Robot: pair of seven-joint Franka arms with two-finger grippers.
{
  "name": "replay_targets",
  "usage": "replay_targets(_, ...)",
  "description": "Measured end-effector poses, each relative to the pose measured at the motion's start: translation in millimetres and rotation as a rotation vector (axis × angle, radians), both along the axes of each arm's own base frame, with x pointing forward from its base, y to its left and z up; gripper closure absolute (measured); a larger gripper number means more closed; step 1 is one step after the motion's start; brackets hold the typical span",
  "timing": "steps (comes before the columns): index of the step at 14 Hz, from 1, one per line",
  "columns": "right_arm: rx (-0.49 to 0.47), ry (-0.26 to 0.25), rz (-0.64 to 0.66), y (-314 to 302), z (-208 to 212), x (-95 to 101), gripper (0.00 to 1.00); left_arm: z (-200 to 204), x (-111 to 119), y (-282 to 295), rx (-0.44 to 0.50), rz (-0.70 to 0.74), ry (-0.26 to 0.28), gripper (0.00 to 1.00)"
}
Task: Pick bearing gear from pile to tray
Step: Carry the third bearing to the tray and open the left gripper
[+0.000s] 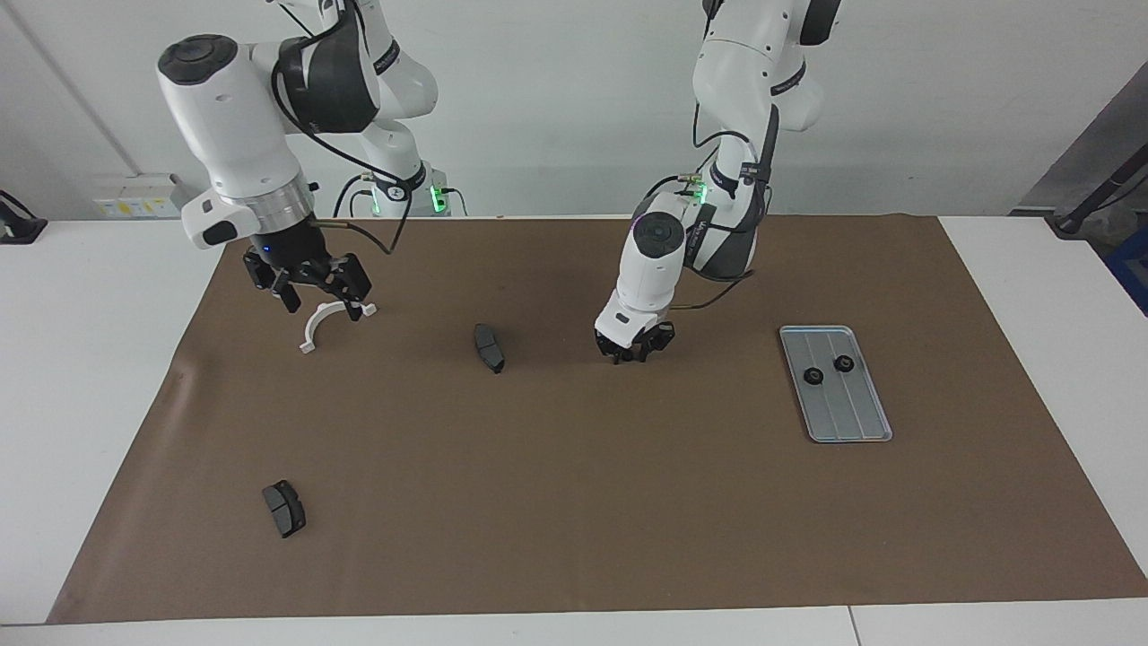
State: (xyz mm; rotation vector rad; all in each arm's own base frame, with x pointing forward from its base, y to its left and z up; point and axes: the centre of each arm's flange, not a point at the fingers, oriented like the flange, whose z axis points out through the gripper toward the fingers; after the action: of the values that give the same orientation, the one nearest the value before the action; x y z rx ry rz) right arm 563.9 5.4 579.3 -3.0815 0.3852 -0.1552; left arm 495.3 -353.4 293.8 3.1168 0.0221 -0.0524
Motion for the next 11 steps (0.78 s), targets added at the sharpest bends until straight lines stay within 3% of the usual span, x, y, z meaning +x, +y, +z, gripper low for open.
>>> replay_targets(5,0.000,0.043,-0.018,-11.8,59.8,-22.7,0.00,1.2,-1.9,1.5,0.003,-0.001,0.000,0.74)
replay_targets(9,-0.001,0.063,0.010,-43.7,81.1,-33.5,0.00,2.1,0.4,3.5,0.003,0.008,-0.003,0.75)
replay_targets(11,-0.001,0.070,0.014,-51.4,77.7,-33.0,0.00,12.7,18.6,18.5,0.001,0.046,-0.014,0.75)
